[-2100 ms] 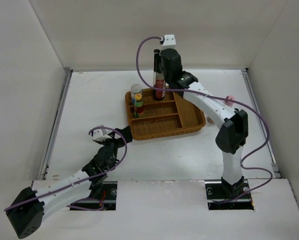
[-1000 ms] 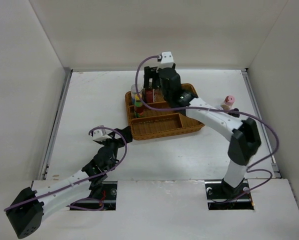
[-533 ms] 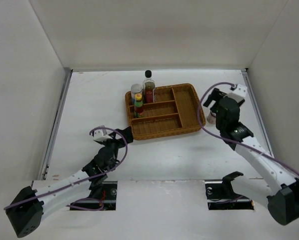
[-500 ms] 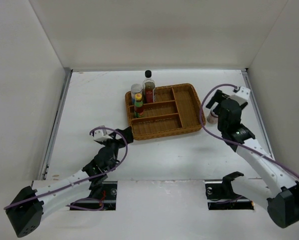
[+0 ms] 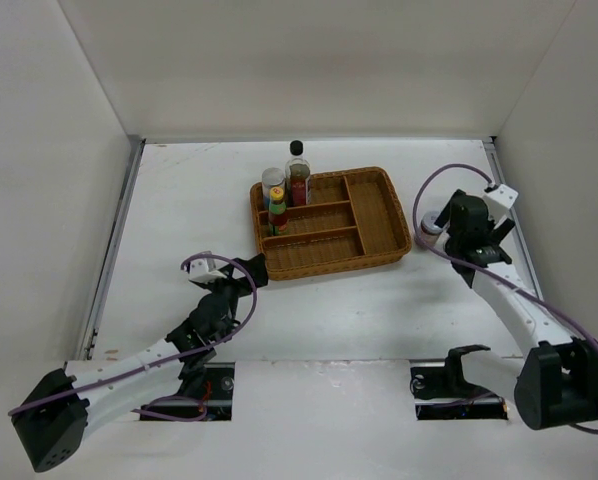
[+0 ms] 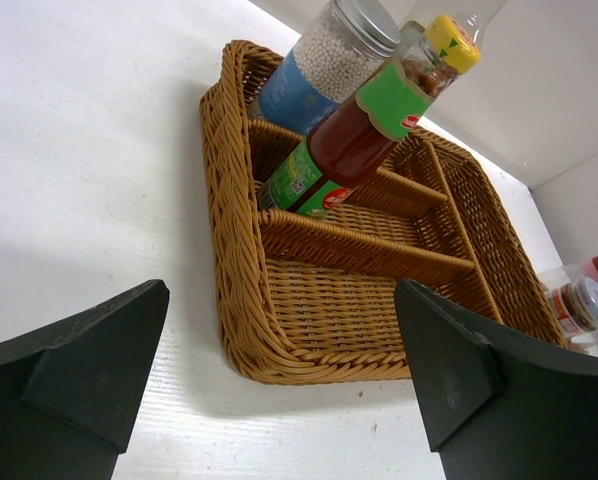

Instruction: Organize the condiment bottles

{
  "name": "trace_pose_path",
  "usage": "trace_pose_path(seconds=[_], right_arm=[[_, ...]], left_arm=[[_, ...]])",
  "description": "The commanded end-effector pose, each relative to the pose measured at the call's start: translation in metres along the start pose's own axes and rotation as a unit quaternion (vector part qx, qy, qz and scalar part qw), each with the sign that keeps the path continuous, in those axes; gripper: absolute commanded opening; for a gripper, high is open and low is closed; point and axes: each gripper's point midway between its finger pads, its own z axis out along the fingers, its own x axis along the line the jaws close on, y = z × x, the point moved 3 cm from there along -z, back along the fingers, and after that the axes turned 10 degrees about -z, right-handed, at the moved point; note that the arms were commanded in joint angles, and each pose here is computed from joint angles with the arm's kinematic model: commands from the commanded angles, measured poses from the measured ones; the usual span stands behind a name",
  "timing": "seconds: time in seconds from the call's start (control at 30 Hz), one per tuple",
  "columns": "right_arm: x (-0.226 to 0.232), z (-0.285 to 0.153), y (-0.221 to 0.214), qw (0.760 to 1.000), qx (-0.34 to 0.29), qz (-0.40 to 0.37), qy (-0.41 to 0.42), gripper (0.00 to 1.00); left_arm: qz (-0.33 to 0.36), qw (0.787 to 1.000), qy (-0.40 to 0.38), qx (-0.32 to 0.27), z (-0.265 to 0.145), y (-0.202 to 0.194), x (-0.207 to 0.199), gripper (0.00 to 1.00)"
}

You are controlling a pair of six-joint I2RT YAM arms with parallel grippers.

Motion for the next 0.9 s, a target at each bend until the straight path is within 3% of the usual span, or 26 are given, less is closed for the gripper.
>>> trace_pose_path(seconds=[0.0, 0.4, 0.53, 0.67, 0.87], right_arm=[[-0.002, 0.012, 0.003, 1.0, 0.001, 0.028, 0.004, 1.0], [0.013, 0.058, -0.021, 0.999, 0.031, 0.037, 0.024, 0.9], [0.007, 0.065, -0.023, 0.998, 0.021, 0.05, 0.01, 0.74], [-0.007, 0.055, -0.02, 0.998, 0.004, 0.068, -0.01, 0.56], [-0.02, 0.001, 0.04, 0.992, -0.079, 0.101, -0.002, 0.51]], left_arm=[[-0.003, 1.0, -0.001, 0.001, -0.002, -0.006, 0.008, 1.0], [-0.007, 1.0, -0.008, 0.002, -0.003, -0.006, 0.005, 1.0], [-0.004, 1.0, -0.002, 0.003, -0.002, -0.006, 0.008, 1.0], [-0.005, 1.0, -0.003, 0.002, -0.003, -0.007, 0.007, 1.0], [-0.007, 1.0, -0.008, 0.004, -0.003, -0.008, 0.004, 1.0]])
